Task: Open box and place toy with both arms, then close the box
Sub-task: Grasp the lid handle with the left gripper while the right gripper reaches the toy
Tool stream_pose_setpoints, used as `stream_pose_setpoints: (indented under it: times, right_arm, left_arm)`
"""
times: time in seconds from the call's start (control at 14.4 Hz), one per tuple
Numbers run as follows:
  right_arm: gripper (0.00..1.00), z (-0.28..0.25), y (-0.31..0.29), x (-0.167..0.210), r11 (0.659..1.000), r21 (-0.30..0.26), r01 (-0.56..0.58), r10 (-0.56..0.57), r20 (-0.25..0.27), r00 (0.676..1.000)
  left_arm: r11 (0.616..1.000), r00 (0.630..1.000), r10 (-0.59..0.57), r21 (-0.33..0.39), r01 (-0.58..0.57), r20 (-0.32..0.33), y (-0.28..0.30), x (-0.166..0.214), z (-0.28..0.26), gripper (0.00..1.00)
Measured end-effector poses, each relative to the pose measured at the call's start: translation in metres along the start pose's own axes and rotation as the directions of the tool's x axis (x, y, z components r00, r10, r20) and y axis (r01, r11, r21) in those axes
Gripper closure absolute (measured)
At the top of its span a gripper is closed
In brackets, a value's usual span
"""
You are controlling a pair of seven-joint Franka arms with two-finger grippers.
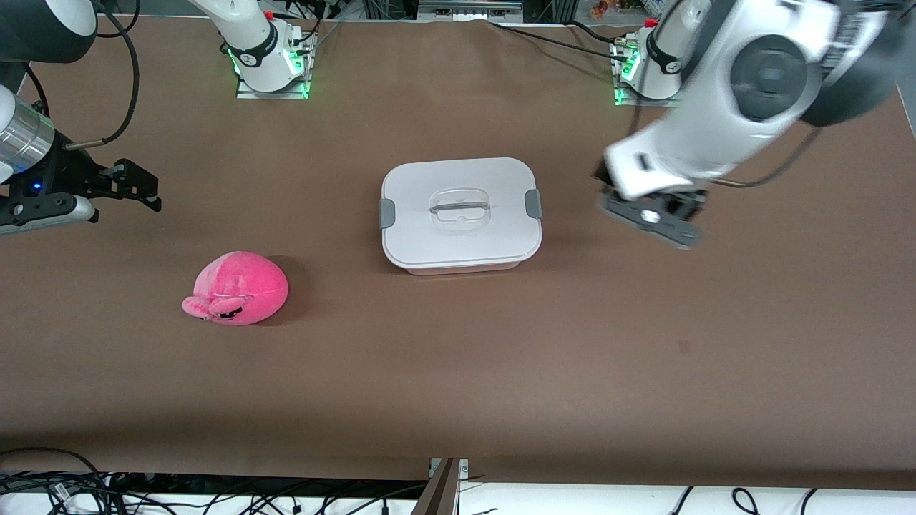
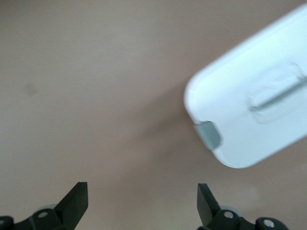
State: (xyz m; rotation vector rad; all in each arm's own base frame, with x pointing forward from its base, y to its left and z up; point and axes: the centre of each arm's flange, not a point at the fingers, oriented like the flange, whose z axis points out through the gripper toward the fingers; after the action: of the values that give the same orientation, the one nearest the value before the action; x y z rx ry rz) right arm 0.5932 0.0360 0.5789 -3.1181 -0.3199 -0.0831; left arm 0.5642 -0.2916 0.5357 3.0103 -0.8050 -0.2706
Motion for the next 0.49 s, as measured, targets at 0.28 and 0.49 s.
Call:
stream_pose_setpoints:
  times: [0.28, 0.49]
  right_arm:
    - [0.0, 0.004, 0.0, 0.003, 1.0, -0.001, 0.001, -0.001, -0.004, 1.0]
    - [0.0, 0.012, 0.001, 0.008, 1.0, -0.003, -0.001, 0.001, -0.006, 1.0]
  left_arm:
    - [0.98, 0.979, 0.197, 0.014, -0.198, 0.048, 0.119, 0.026, 0.059, 0.0]
    - [0.915, 0.915, 0.403, 0.026, -0.404, 0.015, 0.158, 0.051, 0.101, 0.0]
